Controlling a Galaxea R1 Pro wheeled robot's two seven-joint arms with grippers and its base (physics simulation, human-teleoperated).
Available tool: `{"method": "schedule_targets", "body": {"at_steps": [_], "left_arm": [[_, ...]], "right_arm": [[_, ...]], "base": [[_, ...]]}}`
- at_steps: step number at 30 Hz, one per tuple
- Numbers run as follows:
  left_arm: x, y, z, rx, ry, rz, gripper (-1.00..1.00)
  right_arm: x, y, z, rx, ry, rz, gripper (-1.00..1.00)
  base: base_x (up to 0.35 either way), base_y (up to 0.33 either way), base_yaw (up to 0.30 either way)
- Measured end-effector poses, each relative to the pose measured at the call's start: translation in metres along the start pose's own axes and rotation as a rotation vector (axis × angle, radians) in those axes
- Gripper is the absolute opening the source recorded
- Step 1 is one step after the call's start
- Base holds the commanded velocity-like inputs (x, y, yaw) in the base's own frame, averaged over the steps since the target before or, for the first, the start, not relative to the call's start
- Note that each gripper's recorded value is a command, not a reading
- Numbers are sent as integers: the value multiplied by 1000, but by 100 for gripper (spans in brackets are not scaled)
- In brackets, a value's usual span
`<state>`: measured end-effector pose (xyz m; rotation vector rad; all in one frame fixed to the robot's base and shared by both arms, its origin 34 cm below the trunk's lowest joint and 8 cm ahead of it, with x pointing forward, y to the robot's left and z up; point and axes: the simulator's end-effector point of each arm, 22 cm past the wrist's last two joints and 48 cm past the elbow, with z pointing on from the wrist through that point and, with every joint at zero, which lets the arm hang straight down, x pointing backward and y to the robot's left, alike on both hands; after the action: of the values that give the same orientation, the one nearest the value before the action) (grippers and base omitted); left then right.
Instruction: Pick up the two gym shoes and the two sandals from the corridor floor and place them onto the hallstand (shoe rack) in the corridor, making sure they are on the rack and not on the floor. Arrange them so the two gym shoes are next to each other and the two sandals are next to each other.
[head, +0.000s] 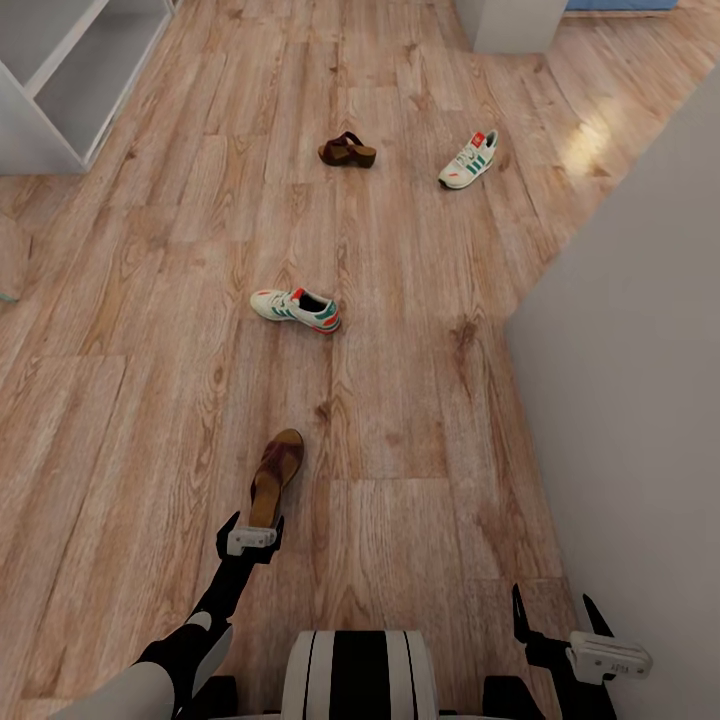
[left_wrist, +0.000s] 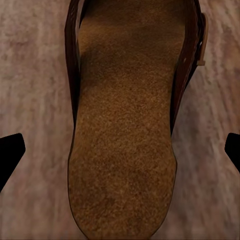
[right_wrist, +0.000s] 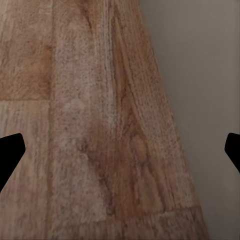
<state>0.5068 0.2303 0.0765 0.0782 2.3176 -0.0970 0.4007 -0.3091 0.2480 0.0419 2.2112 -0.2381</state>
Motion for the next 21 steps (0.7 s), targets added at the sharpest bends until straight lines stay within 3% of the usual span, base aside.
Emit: {"method": "schedule_targets", "body": {"at_steps": [21], "left_arm": [[8,0,-1,0,13,-1,100]], "right_arm": [[5,-1,0,3,13,-2,100]], "base": [[0,0,0]]}}
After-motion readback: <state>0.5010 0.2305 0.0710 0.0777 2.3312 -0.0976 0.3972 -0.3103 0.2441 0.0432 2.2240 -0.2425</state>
